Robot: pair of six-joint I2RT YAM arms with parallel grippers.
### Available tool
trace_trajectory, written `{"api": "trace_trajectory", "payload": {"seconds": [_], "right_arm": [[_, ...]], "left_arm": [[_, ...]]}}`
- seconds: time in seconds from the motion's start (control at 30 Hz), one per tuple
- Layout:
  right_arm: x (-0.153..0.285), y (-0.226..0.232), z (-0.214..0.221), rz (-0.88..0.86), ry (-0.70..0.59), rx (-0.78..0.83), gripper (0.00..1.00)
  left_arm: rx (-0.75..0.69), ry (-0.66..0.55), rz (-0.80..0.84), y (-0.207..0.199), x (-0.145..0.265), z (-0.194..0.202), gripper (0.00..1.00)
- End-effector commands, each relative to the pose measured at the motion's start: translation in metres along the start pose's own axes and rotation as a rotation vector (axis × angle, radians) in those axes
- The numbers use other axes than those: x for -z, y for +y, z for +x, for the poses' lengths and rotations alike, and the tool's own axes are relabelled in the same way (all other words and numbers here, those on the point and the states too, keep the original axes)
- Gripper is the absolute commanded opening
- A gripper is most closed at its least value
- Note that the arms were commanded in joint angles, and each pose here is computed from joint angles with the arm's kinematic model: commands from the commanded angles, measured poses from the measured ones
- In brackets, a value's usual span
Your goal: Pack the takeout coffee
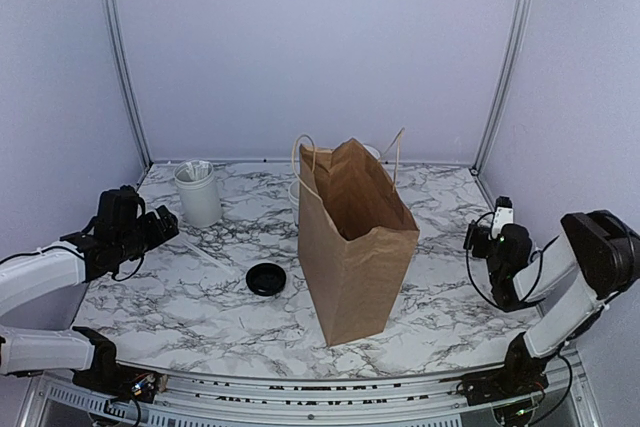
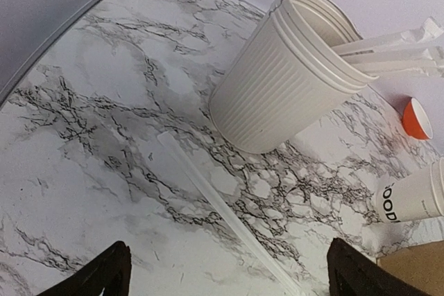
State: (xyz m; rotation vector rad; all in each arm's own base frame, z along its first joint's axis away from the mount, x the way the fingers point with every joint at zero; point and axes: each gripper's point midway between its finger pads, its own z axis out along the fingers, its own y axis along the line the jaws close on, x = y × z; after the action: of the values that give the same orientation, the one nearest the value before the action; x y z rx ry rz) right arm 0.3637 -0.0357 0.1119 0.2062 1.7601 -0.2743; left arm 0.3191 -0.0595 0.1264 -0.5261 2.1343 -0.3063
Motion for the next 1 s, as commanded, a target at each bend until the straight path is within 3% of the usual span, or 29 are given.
{"api": "trace_trajectory", "payload": {"seconds": [0.0, 0.07, 0.4, 0.6, 0.83, 0.97], "right_arm": [[0.009, 0.007, -0.042, -0.045, -0.247, 0.013, 0.99], [0.001, 0.013, -0.035, -0.080, -0.186, 0.019, 1.00], [0.000, 0.011, -0.037, -0.075, -0.198, 0.015, 1.00], [0.000, 0.012, -0.037, -0.078, -0.198, 0.015, 1.00], [0.000, 0.011, -0.037, -0.076, -0.198, 0.014, 1.00], [0.000, 0.011, -0.037, -0.077, -0.199, 0.016, 1.00]], "left_arm": [[-0.003, -0.127, -0.087, 0.016, 0.004, -0.022, 0.99], [-0.030, -0.169, -0.135, 0.024, 0.005, -0.029, 0.99], [-0.149, -0.459, -0.446, 0.074, 0.019, -0.073, 0.99], [-0.142, -0.549, -0.501, 0.089, 0.013, -0.096, 0.99], [-0.165, -0.616, -0.499, 0.109, 0.003, -0.093, 0.99], [-0.202, -0.657, -0.401, 0.104, 0.002, -0.089, 0.99]]}}
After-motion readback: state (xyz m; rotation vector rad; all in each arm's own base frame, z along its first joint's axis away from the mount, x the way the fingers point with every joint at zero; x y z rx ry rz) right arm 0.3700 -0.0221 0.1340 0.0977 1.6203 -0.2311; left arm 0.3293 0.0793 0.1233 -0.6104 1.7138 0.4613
